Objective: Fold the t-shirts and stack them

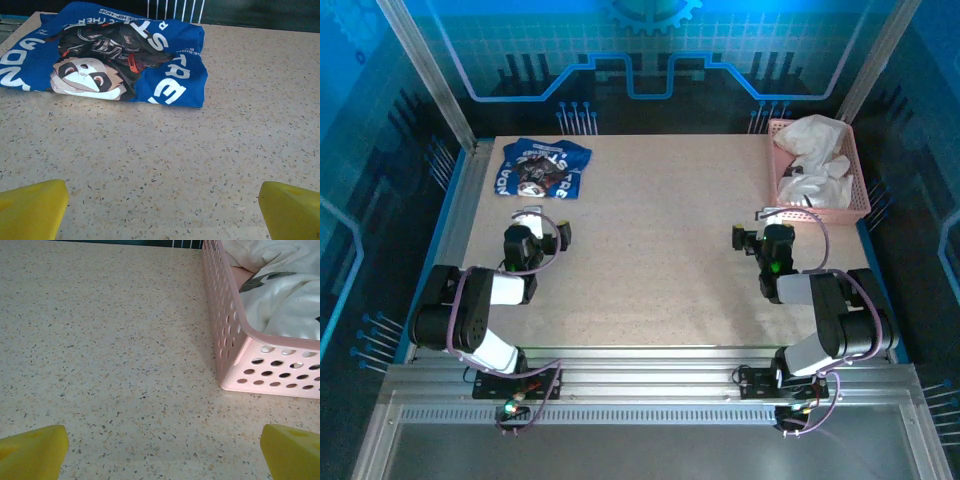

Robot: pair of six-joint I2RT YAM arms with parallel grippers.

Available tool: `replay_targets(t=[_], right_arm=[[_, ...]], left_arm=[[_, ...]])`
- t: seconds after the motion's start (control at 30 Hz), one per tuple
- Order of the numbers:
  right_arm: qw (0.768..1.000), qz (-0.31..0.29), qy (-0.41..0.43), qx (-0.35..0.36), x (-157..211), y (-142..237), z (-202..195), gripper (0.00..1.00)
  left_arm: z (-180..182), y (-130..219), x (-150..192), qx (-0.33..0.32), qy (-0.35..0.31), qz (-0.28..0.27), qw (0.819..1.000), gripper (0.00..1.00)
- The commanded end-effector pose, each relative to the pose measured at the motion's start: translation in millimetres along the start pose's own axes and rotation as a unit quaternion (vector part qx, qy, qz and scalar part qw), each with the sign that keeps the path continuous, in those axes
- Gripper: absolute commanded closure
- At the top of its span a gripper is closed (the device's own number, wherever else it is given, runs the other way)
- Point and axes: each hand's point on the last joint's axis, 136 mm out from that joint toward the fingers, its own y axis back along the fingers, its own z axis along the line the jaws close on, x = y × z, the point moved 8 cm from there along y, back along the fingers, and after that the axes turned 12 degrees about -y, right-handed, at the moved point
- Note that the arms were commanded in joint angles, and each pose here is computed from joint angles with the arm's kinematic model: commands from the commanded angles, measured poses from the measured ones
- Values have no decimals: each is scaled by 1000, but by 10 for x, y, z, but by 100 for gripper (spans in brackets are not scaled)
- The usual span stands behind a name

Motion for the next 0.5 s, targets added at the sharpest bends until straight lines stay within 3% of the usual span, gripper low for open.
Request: replay_targets(t=[0.0, 0.47], right_arm=[[1000, -26, -3, -5, -134, -6, 22, 0], [1000, -25, -3, -6, -129, -5, 24, 0]], left_arm=[[3, -32, -55, 8, -9, -8, 1000, 1], [2, -32, -53, 8, -9, -7, 1000, 1]])
